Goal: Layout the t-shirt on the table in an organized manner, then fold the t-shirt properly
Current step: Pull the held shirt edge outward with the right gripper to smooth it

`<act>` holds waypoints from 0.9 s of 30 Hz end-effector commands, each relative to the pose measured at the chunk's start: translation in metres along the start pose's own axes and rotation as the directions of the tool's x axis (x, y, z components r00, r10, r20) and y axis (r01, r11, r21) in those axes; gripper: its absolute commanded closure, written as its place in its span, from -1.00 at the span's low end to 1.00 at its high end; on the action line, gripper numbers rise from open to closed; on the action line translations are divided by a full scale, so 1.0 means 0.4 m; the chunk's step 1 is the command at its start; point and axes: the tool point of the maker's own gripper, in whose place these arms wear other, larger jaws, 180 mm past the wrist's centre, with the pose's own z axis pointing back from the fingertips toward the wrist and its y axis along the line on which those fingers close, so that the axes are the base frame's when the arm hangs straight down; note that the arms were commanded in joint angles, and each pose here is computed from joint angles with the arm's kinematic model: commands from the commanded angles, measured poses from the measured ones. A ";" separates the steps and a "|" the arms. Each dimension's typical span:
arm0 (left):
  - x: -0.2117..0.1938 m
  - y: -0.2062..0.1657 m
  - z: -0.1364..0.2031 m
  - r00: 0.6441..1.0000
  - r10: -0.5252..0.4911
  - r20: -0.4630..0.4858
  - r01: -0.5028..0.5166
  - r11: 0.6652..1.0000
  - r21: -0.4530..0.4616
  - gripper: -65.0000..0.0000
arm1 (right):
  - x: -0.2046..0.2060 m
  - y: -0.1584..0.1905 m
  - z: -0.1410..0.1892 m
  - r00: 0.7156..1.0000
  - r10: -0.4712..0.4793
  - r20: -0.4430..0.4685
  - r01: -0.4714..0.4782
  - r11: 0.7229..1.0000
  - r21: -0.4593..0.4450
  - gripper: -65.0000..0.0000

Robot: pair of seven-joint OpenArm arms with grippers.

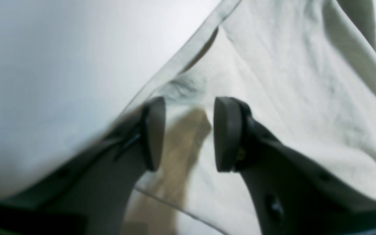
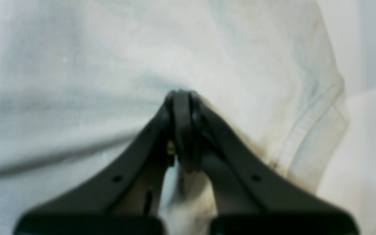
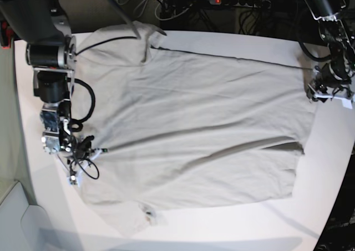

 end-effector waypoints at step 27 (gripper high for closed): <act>-0.061 -0.012 0.092 0.993 -0.093 -0.079 0.095 0.995 0.017 0.20 | -0.045 0.026 0.000 0.996 0.024 -0.091 -0.024 1.000 0.001 1.00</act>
